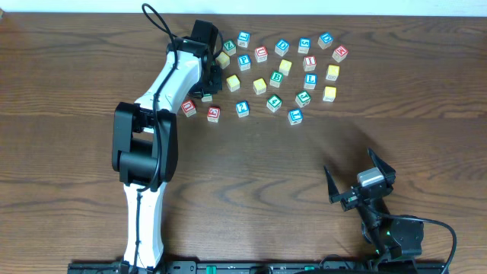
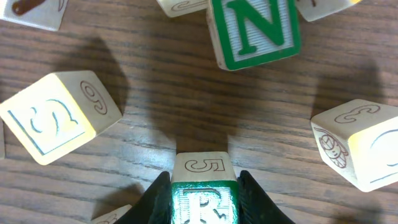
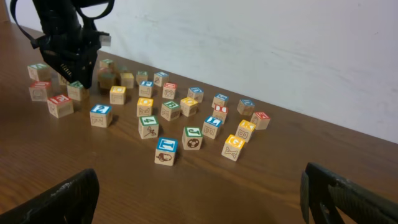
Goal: Spell out ROBOT
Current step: 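Close the left gripper on the green R block and lift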
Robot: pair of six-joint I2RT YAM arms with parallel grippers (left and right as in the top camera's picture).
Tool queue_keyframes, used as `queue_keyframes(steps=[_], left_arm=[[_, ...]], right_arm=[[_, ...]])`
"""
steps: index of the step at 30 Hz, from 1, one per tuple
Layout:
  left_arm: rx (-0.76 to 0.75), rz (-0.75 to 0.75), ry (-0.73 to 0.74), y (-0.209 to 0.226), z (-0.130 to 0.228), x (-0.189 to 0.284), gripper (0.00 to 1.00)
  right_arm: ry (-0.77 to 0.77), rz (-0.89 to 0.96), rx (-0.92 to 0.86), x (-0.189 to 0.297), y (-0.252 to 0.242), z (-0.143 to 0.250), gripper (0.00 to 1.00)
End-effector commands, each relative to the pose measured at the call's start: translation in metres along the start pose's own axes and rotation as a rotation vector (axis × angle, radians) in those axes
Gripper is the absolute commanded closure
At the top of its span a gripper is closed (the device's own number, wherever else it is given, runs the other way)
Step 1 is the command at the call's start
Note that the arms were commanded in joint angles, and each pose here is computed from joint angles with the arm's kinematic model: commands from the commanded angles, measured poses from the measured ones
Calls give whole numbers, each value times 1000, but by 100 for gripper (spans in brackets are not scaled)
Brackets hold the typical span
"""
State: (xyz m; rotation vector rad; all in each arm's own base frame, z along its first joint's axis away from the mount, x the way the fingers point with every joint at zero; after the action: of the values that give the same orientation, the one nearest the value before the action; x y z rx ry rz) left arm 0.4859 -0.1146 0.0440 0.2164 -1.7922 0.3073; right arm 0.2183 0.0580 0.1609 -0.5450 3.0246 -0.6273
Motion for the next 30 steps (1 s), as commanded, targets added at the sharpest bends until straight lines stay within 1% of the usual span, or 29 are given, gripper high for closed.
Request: queue_keyframes(steps=[1,3,6,12,15,18,19,23,27,30], left_arm=[[-11,-23,13,2,6,-5,76],[-11,-21,10,2,6,2,76],[-10,-9,-9,1,2,26,77],[-14,37,-76,-1,1,94,77],[-27,49,-87,-1,10,125,77],[-53,41,-61,-1,29,148,77],[-72,30,-37,-2,40,154,77],[-84,0,24,-7,64,151,77],[-110,-42,92,-11,94,134,77],[-104,-78,139,-9,115,116,77]], right_arm=[[-3,-9,-15,0,2,0,1],[-3,-9,-15,0,2,0,1],[-3,-9,-15,0,2,0,1],[-3,-9,-15,0,2,0,1],[-3,-9,-15,0,2,0,1],[-3,-9,-15,0,2,0,1],[-3,-9,-15,0,2,0,1],[-3,-9,-15,0,2,0,1],[-3,-9,-15,0,2,0,1],[-3,-9,-15,0,2,0,1]])
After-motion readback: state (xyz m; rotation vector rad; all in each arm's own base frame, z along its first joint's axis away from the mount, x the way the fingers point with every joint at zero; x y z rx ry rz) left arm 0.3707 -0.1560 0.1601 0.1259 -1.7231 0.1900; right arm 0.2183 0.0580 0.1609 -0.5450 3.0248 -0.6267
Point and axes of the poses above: each gripper's point midway between its finger pads, its own x axis back along the fingers, its own y axis along the line the jaws close on, z = x × y, the point moved 2 cm from there along x, back along the fingers, and after that the axes turned 13 degrees about x, right-handed, at the moved point
